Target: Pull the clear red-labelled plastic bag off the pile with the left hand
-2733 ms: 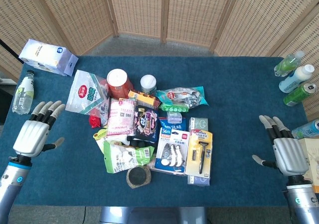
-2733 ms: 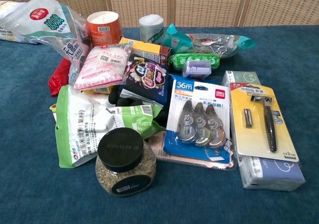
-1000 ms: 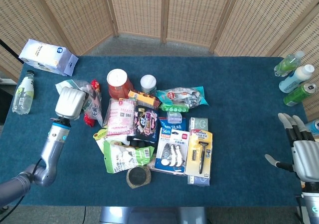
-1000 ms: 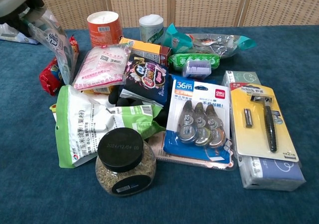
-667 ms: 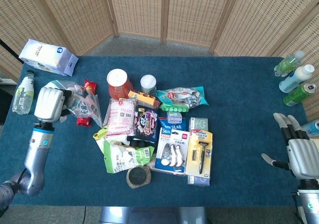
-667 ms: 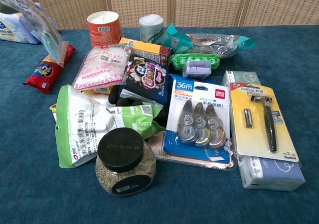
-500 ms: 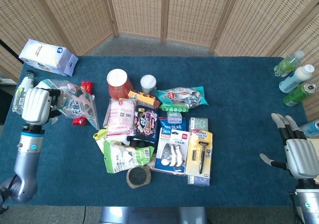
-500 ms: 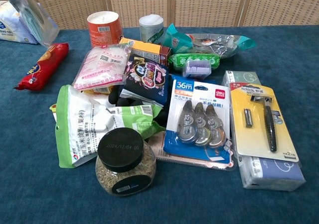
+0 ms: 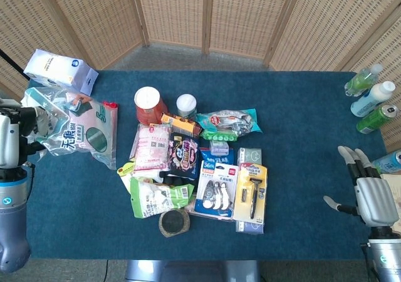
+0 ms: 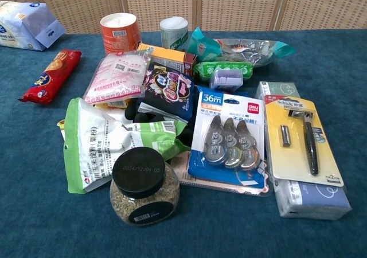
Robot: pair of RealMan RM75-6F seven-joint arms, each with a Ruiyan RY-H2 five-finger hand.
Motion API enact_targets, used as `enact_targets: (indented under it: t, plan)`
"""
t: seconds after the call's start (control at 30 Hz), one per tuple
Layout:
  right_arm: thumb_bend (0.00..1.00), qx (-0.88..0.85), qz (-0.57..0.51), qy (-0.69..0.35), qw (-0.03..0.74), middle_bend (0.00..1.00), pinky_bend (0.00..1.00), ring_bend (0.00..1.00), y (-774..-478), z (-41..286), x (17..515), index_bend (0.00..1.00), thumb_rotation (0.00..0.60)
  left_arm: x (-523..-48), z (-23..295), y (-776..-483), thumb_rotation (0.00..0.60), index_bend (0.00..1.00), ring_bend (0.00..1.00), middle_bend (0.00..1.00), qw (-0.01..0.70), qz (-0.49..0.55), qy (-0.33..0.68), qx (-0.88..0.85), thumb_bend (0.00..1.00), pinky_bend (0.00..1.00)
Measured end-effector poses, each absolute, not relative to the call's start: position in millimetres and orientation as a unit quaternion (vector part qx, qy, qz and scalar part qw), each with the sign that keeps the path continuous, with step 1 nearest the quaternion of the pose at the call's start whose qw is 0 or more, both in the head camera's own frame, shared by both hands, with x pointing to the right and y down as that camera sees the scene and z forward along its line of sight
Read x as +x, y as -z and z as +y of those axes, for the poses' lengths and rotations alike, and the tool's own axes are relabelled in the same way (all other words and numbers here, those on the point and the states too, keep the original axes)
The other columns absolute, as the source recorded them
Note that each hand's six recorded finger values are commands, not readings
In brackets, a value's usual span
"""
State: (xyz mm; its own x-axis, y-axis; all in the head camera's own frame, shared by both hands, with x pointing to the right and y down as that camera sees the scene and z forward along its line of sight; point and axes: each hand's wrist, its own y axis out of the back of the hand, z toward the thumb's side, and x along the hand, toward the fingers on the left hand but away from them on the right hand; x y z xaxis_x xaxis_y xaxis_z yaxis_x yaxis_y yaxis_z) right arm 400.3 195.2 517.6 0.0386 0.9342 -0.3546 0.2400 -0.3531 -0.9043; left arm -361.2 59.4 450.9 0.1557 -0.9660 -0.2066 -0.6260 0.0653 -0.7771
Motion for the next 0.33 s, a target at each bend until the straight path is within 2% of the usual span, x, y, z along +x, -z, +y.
enact_targets:
  t: [0.13,0.33]
  plan:
    - [0.12,-0.639,-0.461,-0.518,0.333,0.0,0.19,0.03,-517.5,196.5,400.3,0.0,0.6,-362.2,62.0,-440.0,0.6,0.85,1.0,0.97,0.4,0.618,0.201,-0.646,0.23,1.0]
    - [0.12,-0.639,-0.46,-0.519,0.334,0.0,0.19,0.03,-516.6,197.5,399.5,0.0,0.6,-362.7,62.1,-438.8,0.6,0.85,1.0,0.97,0.396,0.619,0.198,-0.649,0.23,1.0]
